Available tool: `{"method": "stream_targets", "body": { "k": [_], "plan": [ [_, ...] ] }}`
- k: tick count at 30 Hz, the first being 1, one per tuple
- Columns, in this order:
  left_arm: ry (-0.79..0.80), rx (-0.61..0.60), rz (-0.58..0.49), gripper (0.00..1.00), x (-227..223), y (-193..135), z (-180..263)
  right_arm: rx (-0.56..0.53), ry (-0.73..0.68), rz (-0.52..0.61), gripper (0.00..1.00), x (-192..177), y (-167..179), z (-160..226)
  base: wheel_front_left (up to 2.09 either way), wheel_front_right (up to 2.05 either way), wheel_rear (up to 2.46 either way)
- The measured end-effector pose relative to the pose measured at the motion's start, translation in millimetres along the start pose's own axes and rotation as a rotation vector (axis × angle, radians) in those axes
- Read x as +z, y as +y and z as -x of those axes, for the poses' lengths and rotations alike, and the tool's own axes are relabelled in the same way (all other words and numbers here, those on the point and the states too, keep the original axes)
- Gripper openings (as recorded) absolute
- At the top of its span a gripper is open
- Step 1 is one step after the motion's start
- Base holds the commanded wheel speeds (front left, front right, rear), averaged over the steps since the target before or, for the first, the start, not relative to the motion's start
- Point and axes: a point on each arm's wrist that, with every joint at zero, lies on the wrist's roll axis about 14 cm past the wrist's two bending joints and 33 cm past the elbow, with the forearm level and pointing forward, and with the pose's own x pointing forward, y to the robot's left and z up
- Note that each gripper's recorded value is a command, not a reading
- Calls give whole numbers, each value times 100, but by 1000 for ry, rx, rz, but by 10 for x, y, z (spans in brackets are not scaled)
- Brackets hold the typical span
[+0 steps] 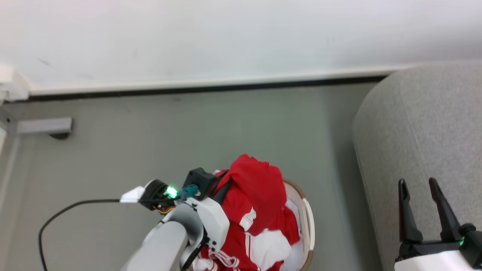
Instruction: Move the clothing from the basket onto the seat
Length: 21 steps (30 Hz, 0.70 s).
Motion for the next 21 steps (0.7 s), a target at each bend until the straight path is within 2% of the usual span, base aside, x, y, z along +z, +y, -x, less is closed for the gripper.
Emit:
{"method": "stream_targets", "body": {
  "k": [8, 21],
  "plan": [
    [-164, 91, -3, 0, 739, 182, 429, 21, -41, -1, 100, 177, 91, 262, 0, 0, 0],
    [-359, 199, -27, 0, 1597, 429, 1075, 12, -97, 5, 100, 361, 75, 618, 0, 0, 0]
  ]
}}
